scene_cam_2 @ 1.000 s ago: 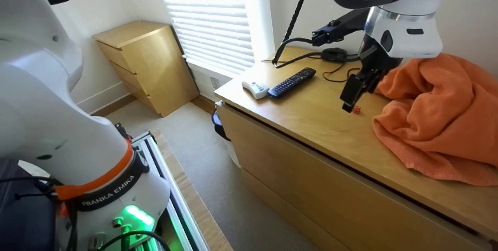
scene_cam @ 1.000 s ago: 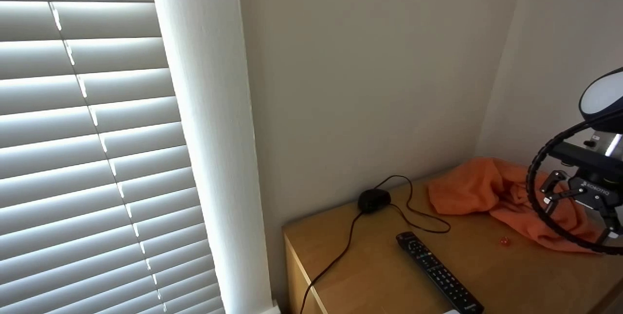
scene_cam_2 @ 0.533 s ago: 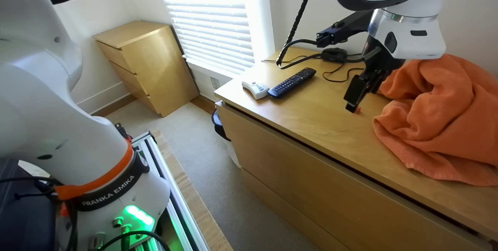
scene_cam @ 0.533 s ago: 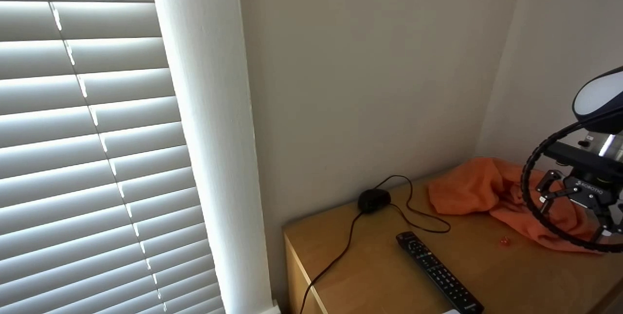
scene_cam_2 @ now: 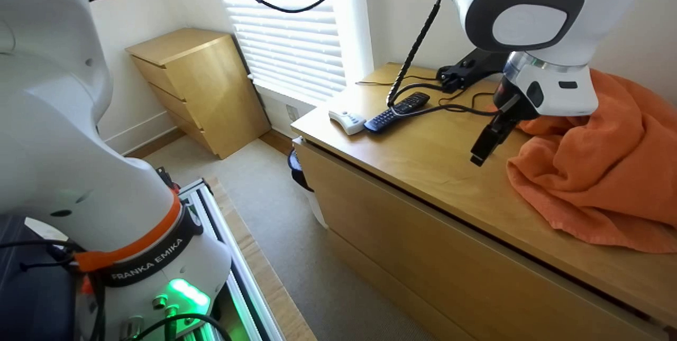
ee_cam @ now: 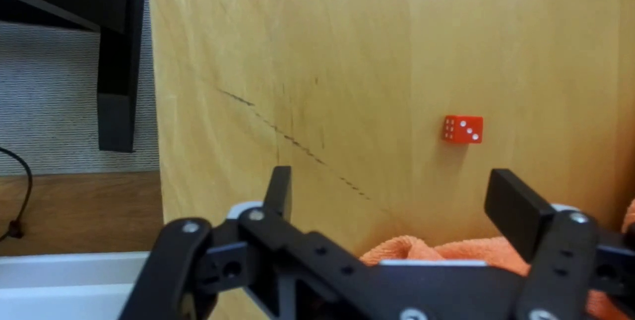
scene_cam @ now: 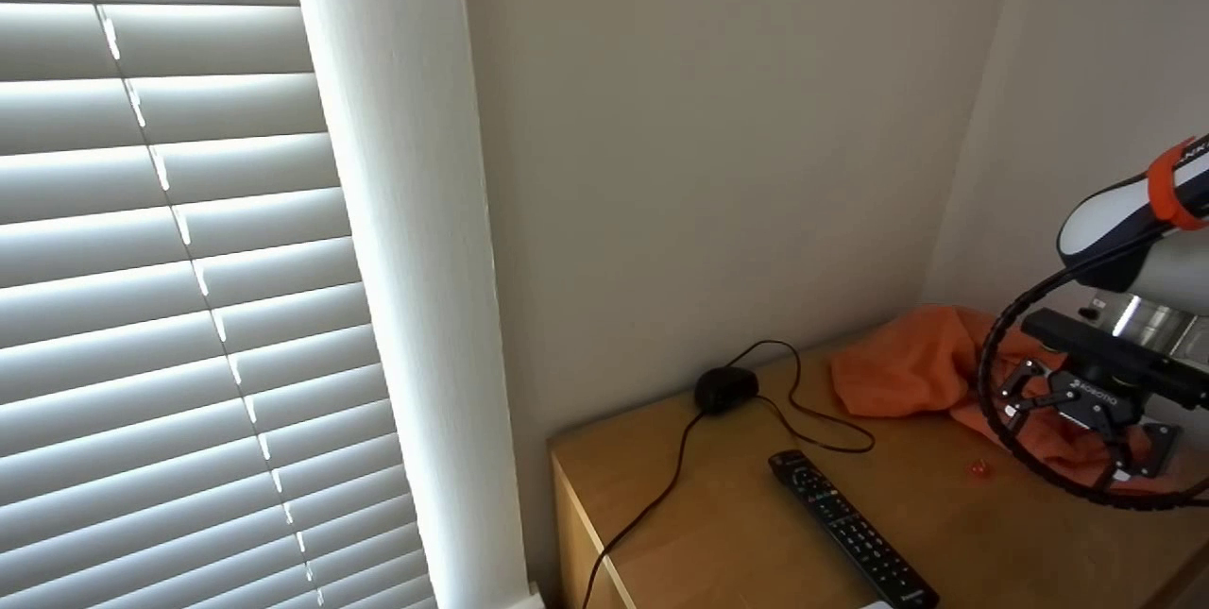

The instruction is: Turn the dice over

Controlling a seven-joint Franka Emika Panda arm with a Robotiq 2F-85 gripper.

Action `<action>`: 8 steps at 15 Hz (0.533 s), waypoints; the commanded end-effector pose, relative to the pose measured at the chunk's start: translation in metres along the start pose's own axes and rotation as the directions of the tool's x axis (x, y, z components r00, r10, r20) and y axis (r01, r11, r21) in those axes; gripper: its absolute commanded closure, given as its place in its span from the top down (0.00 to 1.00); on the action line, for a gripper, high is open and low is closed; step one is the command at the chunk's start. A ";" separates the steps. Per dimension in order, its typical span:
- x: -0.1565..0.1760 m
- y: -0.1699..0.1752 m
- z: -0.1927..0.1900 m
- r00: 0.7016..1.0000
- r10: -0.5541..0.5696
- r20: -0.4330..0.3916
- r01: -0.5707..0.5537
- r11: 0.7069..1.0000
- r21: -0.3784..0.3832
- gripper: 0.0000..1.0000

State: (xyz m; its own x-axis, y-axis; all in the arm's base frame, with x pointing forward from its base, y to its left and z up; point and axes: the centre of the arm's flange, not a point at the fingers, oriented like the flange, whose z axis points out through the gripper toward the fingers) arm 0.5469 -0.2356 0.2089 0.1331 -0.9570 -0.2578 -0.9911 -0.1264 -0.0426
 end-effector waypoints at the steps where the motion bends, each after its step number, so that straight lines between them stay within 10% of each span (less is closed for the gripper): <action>1: 0.015 -0.018 0.019 0.998 -0.033 0.057 0.032 0.999 0.032 1.00; 8: 0.022 -0.039 0.036 0.992 -0.059 0.112 0.053 0.997 0.053 0.96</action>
State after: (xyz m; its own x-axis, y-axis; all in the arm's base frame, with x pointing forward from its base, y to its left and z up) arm 0.5779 -0.2350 0.1800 0.1834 -0.9302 -0.3180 -0.9822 -0.1597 -0.0993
